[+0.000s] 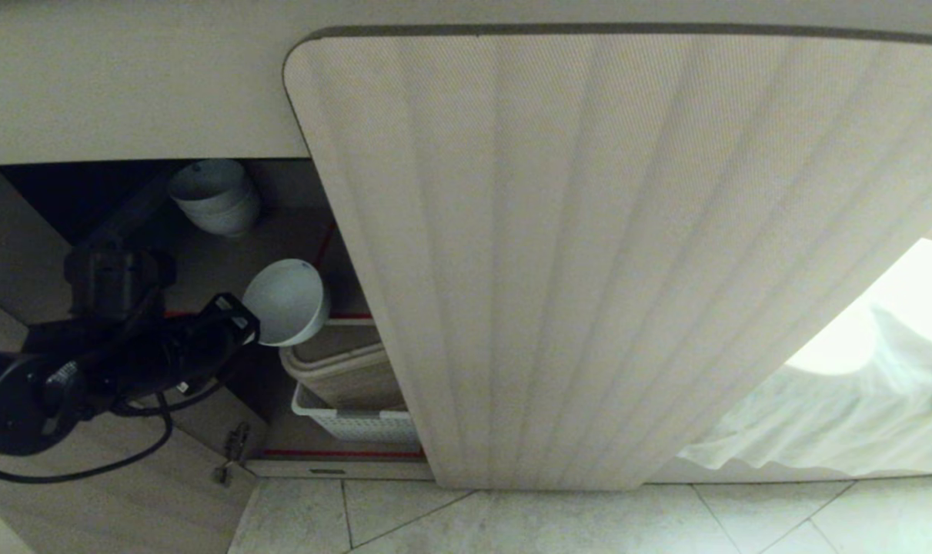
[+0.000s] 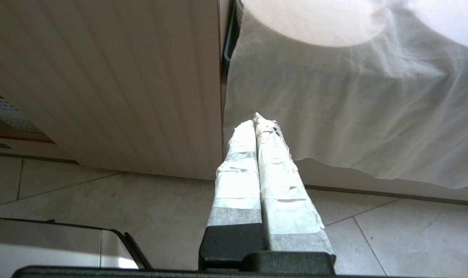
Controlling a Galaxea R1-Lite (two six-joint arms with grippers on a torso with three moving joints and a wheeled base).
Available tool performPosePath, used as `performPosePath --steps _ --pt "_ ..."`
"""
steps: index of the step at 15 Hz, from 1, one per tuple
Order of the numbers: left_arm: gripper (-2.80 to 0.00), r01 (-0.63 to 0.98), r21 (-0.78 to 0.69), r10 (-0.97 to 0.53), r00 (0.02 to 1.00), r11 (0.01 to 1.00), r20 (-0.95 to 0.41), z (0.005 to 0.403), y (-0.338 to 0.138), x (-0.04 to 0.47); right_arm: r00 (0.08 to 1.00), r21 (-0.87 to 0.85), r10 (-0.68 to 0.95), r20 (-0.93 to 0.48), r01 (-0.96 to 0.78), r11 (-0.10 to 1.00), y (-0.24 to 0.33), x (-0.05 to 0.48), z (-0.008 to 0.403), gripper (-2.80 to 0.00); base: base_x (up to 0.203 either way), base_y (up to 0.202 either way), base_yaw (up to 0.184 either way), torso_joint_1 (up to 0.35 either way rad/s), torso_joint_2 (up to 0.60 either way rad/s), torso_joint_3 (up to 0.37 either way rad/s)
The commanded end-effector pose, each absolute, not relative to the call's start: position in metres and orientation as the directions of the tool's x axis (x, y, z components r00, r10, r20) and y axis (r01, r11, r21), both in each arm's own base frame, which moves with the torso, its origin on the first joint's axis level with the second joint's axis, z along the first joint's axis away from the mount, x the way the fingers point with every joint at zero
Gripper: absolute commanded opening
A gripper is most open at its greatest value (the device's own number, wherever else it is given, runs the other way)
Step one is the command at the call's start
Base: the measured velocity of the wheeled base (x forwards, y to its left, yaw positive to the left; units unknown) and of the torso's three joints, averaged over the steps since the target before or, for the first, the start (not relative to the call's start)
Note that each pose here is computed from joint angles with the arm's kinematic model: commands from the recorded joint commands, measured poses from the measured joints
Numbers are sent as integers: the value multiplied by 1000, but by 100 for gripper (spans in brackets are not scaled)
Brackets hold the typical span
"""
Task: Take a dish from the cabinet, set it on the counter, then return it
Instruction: Place it on the table
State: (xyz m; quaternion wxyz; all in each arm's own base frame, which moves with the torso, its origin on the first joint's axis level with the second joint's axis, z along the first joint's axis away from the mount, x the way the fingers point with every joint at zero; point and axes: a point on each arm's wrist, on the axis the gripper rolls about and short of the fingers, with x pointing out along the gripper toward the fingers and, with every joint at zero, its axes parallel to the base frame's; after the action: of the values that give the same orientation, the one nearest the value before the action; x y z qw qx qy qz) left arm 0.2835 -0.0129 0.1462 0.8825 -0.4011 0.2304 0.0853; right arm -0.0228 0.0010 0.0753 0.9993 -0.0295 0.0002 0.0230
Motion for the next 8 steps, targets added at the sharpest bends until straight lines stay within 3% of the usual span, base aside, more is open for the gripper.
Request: performPosePath --steps 1,8 --pt "-280 -321 -680 -40 888 659 -458 152 -13 275 999 -60 46 -2 -46 997 1 -23 75 -280 0 0 0 0 0 0" --pt "-280 -275 -661 -111 871 699 -479 149 -24 237 999 -60 46 -2 -46 997 1 -23 75 -280 0 0 0 0 0 0"
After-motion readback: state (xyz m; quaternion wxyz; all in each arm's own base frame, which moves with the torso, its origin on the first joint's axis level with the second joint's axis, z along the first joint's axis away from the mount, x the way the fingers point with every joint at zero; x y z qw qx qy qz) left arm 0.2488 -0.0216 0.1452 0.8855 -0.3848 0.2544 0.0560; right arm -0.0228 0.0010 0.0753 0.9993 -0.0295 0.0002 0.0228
